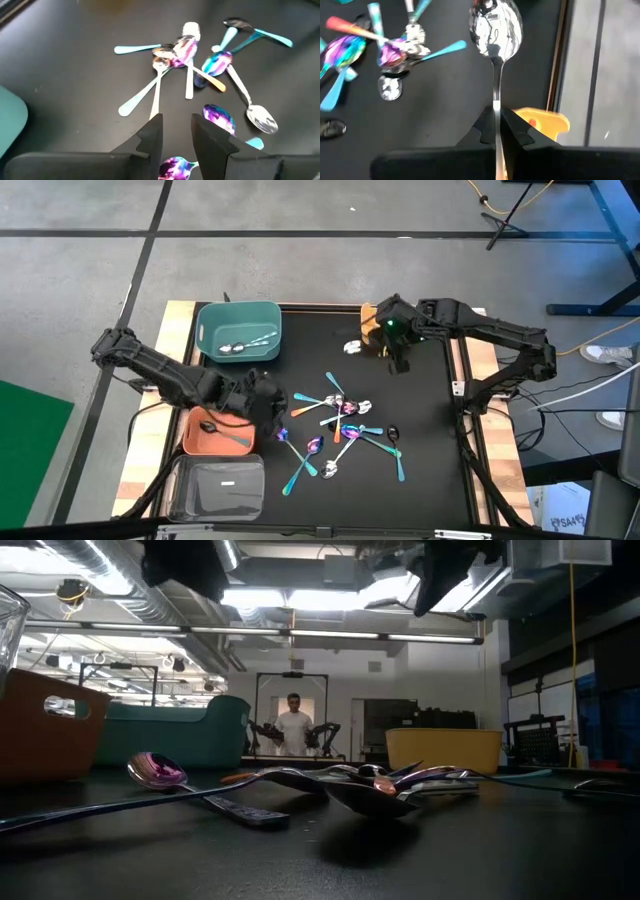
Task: Sort silverware by color (type)
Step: Put the orange spoon into the yellow bin
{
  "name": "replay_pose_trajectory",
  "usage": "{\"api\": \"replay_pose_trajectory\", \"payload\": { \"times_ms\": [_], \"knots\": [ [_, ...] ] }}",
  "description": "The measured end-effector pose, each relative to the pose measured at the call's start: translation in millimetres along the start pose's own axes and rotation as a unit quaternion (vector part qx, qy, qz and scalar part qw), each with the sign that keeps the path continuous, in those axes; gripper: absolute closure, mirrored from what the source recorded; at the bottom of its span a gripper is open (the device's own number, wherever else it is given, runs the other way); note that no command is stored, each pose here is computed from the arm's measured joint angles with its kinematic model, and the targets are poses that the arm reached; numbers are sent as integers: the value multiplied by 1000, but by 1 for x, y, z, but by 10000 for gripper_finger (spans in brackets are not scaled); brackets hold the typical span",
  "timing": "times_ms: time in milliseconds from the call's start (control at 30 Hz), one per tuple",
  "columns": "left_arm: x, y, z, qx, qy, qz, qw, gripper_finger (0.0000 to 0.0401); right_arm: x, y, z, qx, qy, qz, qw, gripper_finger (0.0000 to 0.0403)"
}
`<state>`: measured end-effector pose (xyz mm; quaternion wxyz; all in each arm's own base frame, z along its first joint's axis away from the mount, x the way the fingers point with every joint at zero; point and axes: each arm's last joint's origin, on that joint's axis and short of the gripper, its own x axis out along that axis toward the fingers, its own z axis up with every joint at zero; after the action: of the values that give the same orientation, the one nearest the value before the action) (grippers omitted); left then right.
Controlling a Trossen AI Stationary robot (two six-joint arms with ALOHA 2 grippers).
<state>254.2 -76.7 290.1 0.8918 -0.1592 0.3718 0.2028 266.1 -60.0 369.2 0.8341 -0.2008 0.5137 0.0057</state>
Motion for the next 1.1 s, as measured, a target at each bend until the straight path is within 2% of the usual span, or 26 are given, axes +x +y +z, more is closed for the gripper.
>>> {"api": "replay_pose_trajectory", "payload": {
  "times_ms": [167,300,467,667,933,1100],
  "knots": [
    [12,21,17,-35,25,-5,999,306,-3,22,12,-105,-17,17,994,403],
    [21,34,35,-48,16,-47,998,306,-5,40,22,-182,-34,27,982,403],
    [28,50,61,-73,-14,-128,989,306,-6,64,36,-295,-66,32,953,403],
    [32,70,82,-141,-47,-165,975,306,-10,88,54,-415,-98,-13,905,403],
    [30,78,97,-248,-83,-198,945,306,0,104,80,-491,-111,-102,858,403],
    [29,76,99,-259,-84,-217,938,306,12,107,92,-524,-116,-123,835,403]
  ]
}}
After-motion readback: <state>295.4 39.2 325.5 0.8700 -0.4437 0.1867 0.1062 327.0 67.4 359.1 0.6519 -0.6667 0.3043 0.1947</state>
